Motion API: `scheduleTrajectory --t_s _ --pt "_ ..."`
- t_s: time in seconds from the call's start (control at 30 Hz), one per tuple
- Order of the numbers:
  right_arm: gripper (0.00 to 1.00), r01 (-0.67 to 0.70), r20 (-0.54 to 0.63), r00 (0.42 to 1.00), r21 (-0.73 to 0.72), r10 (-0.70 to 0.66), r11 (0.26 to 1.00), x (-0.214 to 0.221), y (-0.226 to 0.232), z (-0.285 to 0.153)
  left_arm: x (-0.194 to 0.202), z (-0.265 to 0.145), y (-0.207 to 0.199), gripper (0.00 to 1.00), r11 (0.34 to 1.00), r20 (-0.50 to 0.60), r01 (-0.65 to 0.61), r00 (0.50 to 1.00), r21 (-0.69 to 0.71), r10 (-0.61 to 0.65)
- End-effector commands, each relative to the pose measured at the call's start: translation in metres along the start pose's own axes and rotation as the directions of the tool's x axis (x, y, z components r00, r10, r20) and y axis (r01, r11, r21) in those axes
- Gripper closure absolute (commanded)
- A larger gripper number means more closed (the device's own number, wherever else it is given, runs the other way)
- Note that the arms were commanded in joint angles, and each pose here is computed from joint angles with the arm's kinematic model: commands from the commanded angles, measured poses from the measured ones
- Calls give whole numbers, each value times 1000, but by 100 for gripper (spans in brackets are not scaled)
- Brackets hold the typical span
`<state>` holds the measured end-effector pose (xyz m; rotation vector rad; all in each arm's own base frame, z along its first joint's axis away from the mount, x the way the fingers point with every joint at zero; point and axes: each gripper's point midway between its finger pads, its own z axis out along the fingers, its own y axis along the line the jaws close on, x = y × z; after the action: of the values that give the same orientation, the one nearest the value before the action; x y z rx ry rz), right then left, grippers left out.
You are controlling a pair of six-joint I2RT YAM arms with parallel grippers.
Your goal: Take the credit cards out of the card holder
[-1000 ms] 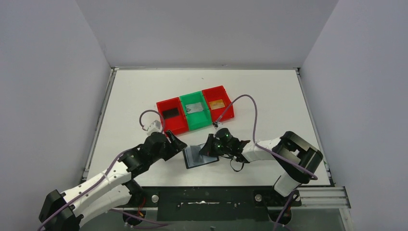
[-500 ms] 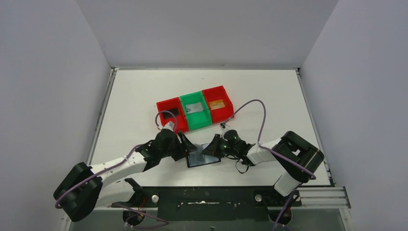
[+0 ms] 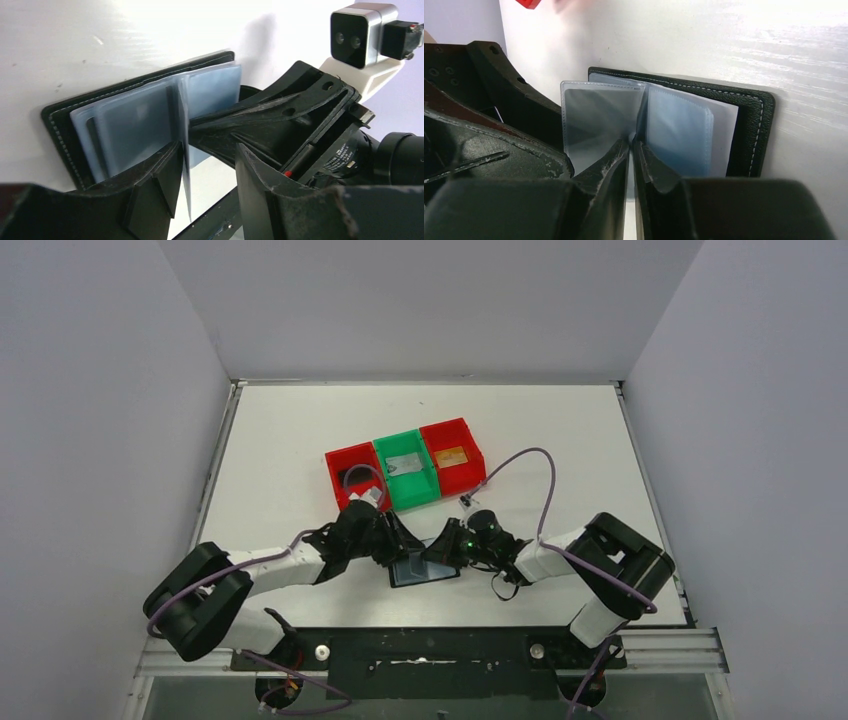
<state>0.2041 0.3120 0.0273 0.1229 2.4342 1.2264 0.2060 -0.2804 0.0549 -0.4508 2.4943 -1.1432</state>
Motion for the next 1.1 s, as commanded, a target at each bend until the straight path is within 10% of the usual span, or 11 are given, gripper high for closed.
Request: scheduleTrajectory --t_s 0.0,0.2,0.63,1.07 --pt "84 43 83 996 -88 -36 995 -22 28 -9 -12 -1 -50 59 985 24 -57 998 164 54" --pt "60 72 161 984 -17 -69 997 -36 25 -25 -9 3 -61 61 976 0 -67 998 209 68" --pt "60 -63 405 913 273 -55 960 -63 -28 -95 7 25 -66 62 978 -47 -86 994 192 97" --pt "71 144 222 956 208 -190 967 -44 16 -54 -11 1 -36 57 993 67 -115 991 8 114"
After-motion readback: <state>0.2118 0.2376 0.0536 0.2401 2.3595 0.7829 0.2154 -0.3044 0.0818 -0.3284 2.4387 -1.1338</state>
